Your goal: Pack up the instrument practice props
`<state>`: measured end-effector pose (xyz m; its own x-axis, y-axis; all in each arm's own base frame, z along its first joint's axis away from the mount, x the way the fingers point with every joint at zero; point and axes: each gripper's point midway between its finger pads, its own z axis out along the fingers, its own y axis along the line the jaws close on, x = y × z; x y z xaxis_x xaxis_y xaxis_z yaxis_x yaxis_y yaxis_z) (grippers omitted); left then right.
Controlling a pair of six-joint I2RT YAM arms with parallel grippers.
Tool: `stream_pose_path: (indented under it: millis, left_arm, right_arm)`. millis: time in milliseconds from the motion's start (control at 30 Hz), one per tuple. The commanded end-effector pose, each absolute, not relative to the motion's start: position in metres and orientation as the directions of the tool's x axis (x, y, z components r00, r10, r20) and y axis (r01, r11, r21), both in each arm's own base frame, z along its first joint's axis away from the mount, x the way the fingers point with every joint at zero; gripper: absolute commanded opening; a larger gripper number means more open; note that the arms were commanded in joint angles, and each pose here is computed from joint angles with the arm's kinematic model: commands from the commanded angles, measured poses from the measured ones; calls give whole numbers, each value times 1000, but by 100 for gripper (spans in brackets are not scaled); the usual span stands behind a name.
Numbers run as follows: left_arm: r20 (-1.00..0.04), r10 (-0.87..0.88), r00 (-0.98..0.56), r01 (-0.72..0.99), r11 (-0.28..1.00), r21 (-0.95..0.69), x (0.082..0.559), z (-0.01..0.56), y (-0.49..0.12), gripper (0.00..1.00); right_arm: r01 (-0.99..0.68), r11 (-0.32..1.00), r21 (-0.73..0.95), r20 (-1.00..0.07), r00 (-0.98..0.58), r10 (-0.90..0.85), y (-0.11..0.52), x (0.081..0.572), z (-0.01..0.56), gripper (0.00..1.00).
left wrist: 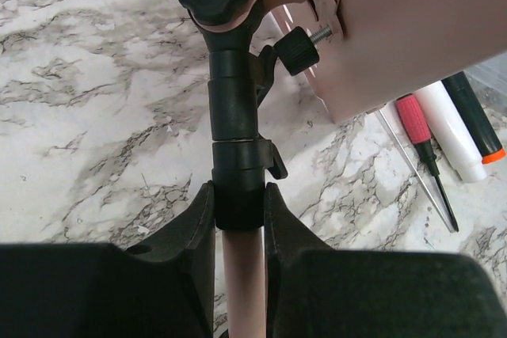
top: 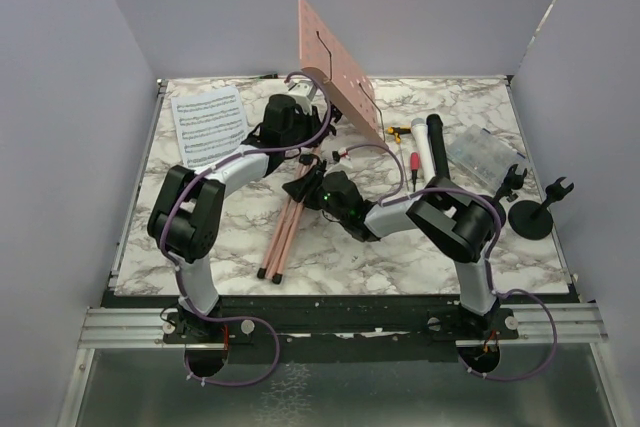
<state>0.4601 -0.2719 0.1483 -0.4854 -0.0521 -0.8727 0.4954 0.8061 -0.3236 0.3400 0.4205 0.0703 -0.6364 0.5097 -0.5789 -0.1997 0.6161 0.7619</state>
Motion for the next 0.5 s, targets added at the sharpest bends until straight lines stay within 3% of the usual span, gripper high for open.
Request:
stream_pose_path:
  millis: [0,167,467]
  left_arm:
    - [-827,149,-542,577,781,-237,442,102,-275,0]
    - [-804,204,-559,565,803,-189,446,80,-267,0]
    - [-765,285,-578,536,839,-93,453,55,-236,0]
  right_arm:
    - [-271,652,708,-669,-553,496,421,361,76,4]
    - [-309,645,699,-683,-555,475,426,357,81,17]
    - [-364,657,660,-728,-525,441,410,343,94,55]
